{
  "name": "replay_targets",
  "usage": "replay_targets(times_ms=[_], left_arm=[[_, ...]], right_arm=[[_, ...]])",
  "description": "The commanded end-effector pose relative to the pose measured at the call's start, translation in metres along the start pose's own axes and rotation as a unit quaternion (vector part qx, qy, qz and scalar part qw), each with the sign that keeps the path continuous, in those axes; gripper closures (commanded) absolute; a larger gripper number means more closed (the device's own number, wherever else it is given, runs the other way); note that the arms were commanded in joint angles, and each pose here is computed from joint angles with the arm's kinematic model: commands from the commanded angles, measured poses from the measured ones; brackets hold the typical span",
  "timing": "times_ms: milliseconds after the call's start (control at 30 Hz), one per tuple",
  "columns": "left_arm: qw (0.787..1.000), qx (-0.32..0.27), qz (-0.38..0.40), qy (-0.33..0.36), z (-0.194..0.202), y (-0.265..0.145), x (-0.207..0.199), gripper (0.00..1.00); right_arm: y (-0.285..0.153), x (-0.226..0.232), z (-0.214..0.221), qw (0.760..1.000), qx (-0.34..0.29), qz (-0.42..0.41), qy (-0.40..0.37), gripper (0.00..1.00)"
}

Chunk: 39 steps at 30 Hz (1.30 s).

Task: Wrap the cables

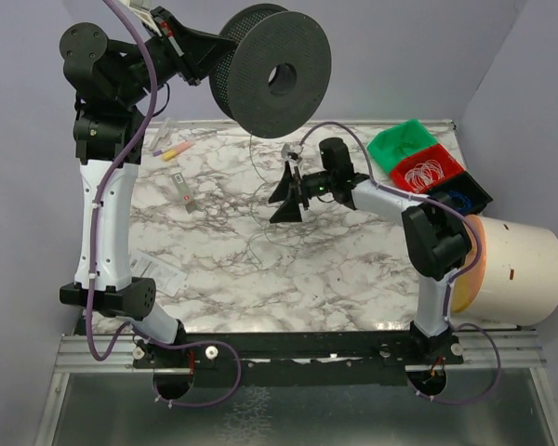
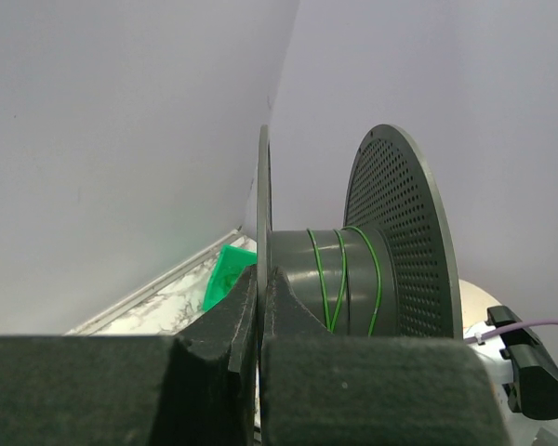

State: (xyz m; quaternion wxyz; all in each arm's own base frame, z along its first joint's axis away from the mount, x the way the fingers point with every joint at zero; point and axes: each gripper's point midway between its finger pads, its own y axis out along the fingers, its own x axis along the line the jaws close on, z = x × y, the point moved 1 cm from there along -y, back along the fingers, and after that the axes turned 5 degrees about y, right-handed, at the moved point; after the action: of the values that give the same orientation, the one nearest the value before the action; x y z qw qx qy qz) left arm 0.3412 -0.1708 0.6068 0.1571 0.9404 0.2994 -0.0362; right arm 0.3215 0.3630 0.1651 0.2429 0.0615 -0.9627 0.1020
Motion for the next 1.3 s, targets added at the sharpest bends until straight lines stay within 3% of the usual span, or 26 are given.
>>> replay_targets(times_ms=[0, 167, 300, 500, 833, 1267], left_arm=[[0.999, -0.031, 0.016, 0.022, -0.023, -0.009, -0.021, 1.00], [0.999, -0.026, 0.014, 0.013, -0.018, -0.008, -0.018, 1.00], [1.000, -0.023, 0.015, 0.003, -0.013, -0.007, -0.015, 1.00], [0.999, -0.021, 0.025, -0.022, -0.006, -0.006, -0.015, 1.00], [0.998, -0.032, 0.046, -0.036, -0.012, -0.007, -0.021, 1.00], [0.997, -0.037, 0.052, -0.050, -0.012, -0.010, -0.020, 1.00]], right_arm=[[-0.023, 0.003, -0.012, 0.999, -0.010, -0.029, -0.026, 0.00], [-0.026, 0.036, -0.015, 0.995, -0.006, -0.083, -0.062, 0.00], [0.001, 0.034, -0.019, 0.996, -0.001, -0.038, -0.083, 0.00], [0.021, 0.006, -0.025, 0.999, -0.014, 0.019, -0.041, 0.00], [0.063, 0.026, 0.009, 0.998, 0.013, -0.053, 0.008, 0.00], [0.096, 0.037, 0.020, 0.991, 0.006, -0.104, 0.082, 0.01]])
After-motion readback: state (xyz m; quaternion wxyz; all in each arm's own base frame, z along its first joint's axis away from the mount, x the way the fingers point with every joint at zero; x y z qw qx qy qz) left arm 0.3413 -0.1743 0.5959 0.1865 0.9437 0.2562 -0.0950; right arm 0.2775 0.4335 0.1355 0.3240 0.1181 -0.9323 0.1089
